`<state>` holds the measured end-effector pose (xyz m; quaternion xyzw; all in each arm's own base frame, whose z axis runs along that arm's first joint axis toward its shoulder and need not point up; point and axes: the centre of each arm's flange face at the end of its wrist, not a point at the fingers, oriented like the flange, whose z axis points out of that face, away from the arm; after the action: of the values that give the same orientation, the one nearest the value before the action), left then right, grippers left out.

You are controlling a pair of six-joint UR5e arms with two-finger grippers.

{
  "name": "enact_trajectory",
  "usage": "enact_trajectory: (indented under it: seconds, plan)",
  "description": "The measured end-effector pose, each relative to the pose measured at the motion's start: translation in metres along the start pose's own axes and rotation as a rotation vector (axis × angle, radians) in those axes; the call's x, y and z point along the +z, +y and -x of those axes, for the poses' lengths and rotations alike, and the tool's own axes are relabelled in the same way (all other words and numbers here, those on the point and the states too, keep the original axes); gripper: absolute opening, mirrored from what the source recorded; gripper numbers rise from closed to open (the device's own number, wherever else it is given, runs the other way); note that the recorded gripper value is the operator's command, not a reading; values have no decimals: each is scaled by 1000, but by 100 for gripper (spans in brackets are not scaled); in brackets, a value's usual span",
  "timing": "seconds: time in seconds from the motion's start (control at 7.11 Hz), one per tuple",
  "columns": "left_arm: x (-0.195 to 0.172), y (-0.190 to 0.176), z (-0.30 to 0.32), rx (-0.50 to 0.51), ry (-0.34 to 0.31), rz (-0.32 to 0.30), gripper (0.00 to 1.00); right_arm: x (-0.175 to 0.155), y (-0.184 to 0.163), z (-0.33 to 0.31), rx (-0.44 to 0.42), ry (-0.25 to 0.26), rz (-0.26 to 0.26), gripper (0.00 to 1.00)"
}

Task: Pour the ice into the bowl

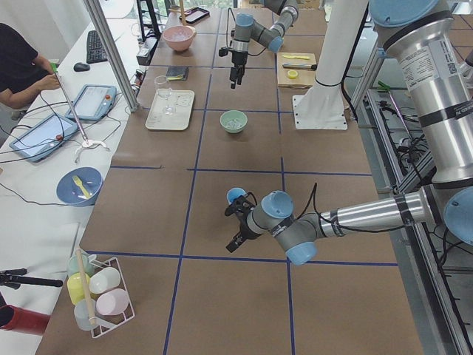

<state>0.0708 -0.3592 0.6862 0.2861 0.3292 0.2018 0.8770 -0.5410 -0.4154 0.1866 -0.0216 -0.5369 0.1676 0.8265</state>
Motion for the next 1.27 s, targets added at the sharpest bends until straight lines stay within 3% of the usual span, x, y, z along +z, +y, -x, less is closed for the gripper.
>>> enact_trajectory:
  seconds: [0.42,0.84,0.98,1.12,1.27]
  plan:
    - [-27,-49,55,-194,65,31,100,63,32,48,3,93,-38,100]
    - [-35,-54,59,-209,72,23,100,89,44,65,-8,179,-77,100]
    - [-37,-55,58,-208,72,20,100,98,44,66,-16,203,-87,91]
    - [-38,-56,58,-207,72,18,100,107,46,64,-24,221,-93,37]
    - [-38,-56,58,-206,71,17,100,114,49,61,-32,233,-100,0]
